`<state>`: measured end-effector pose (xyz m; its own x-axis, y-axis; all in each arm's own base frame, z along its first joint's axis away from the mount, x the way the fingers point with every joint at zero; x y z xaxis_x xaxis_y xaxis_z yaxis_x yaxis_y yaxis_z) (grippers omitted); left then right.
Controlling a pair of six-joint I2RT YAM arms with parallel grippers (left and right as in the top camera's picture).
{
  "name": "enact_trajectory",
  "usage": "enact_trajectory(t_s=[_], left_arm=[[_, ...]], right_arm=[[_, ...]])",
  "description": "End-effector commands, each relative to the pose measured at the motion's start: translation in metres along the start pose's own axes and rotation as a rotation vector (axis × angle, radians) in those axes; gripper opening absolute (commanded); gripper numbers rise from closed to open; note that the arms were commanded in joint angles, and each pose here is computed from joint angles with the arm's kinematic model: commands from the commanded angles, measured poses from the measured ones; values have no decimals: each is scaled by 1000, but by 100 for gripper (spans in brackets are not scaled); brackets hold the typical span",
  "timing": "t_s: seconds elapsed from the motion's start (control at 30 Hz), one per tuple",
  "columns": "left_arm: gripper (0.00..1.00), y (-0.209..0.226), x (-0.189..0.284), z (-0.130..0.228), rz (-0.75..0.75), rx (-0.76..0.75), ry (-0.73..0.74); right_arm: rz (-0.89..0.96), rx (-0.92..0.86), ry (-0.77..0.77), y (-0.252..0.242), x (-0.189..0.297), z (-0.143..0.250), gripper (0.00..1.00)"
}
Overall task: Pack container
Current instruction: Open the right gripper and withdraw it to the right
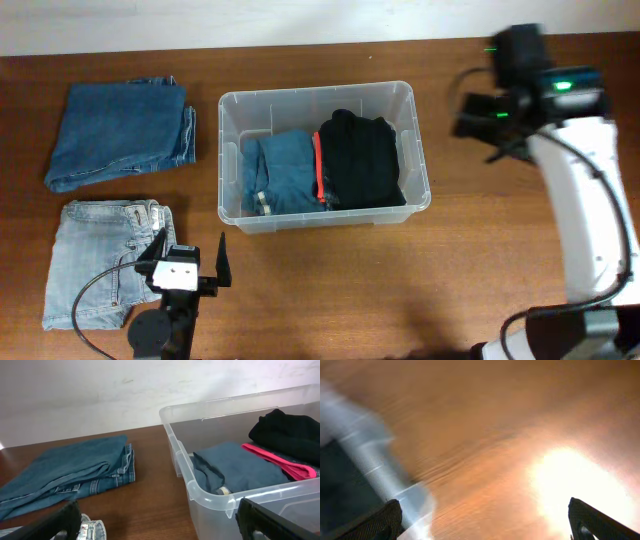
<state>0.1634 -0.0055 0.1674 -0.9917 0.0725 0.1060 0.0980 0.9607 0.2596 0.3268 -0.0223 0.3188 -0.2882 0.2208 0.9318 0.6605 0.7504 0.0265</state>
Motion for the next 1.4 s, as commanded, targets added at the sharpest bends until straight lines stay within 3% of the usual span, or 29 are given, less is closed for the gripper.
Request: enact_trajectory(t_s=[0.0,0.17,0.37,1.0,1.23,1.37], left_arm=[[99,1,0,2,-11,-16,5],[99,1,0,2,-11,-16,5],[99,1,0,2,-11,-16,5],[99,0,0,2,-3,-15,-1],[100,-9,0,-3,97,-14,-44],[99,-6,3,-22,95,10,-139]], right_arm=[[82,-182,34,-45,-14,-14,99],[143,-359,127,-101,-37,-24,99],[179,-441,143,-128,-43,-28,99],[180,-441,143,-128,-43,-28,99],[180,-441,143,-128,-43,-28,99],[180,-441,143,-128,-43,-28,99]])
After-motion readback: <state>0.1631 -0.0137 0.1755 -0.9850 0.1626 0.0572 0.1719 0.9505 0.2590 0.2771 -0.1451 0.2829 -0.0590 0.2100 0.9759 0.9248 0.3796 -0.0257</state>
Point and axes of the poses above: each gripper's point midway between its finger pads, its own x axis back along the fingers, its own y axis along the line the jaws close on, z = x × y, the point moved 8 cm from there along x, back along the fingers, and after that the axes turned 9 degrees about -x, right-handed, at the moved point
